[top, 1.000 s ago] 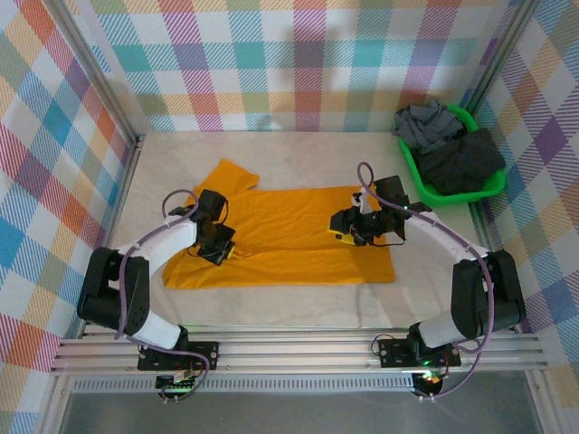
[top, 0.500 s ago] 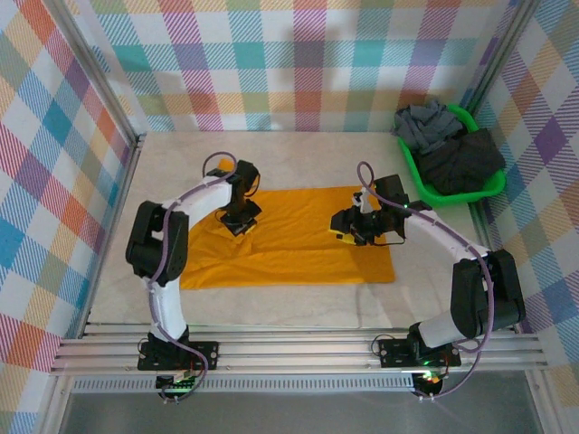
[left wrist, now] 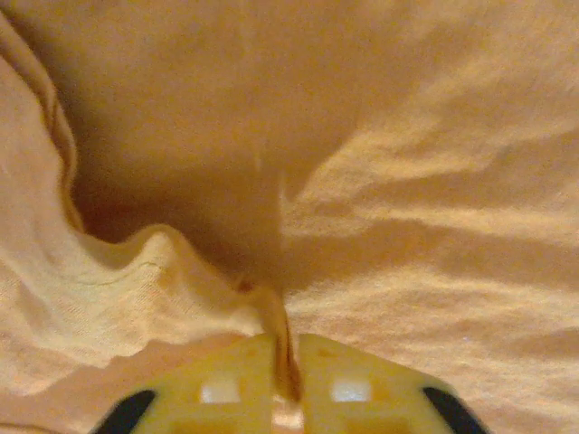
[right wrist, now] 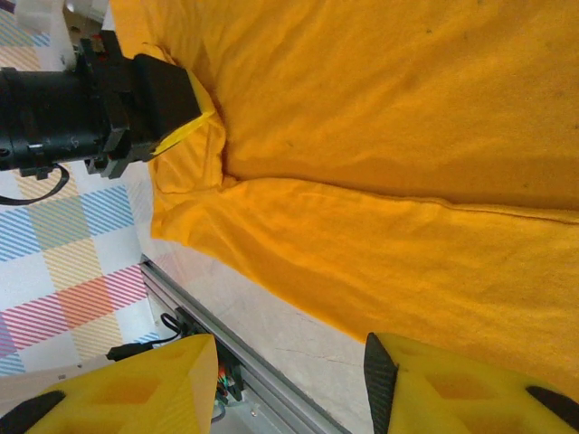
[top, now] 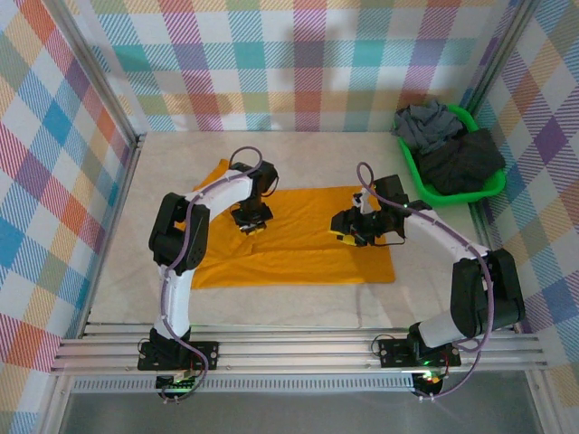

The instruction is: Fold and stack the t-shirts

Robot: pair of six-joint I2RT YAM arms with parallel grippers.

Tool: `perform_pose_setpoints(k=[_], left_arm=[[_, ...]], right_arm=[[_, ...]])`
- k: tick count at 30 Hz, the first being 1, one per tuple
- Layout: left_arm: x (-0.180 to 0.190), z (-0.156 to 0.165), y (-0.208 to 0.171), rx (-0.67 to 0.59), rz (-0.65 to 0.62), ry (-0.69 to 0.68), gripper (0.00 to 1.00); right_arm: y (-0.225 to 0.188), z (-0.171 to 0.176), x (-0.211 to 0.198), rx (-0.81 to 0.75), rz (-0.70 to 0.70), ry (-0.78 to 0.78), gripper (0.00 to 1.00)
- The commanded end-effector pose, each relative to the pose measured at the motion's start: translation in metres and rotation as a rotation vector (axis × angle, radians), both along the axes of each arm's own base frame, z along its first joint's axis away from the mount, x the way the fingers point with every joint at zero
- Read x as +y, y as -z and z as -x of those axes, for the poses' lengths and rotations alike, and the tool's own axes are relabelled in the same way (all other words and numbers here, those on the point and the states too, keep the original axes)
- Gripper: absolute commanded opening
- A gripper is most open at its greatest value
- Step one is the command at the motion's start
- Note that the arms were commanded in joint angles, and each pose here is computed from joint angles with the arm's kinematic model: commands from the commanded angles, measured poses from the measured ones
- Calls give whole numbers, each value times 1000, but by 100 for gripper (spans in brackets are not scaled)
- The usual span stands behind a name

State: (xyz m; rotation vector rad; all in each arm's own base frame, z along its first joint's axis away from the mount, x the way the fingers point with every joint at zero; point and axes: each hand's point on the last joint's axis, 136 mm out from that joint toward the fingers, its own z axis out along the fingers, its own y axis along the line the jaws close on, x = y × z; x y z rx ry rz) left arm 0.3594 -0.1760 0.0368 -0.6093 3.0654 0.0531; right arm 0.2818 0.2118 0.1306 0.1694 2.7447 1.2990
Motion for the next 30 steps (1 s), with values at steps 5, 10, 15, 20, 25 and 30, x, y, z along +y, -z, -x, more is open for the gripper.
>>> perform_pose_setpoints(k=[5,10,15,20,25,30], left_arm=[[13,-35,-67,-197,0,15,46],[61,-86,-68,-274,146,-218,40],[101,-152,-67,-412,194,-330,35],[131,-214,-69,-558,186,-365,33],[141,-267,-55,-638,162,-328,34],[153,-305,-38,-713,98,-302,36]], right_arm=[[14,-28,-28,-14,233,108,44],[26,-85,-66,-71,532,220,39],[37,-145,-92,-95,688,265,35],[40,-181,-98,-93,651,280,35],[47,-195,-87,-86,583,227,37],[41,-197,-83,-89,561,208,37]])
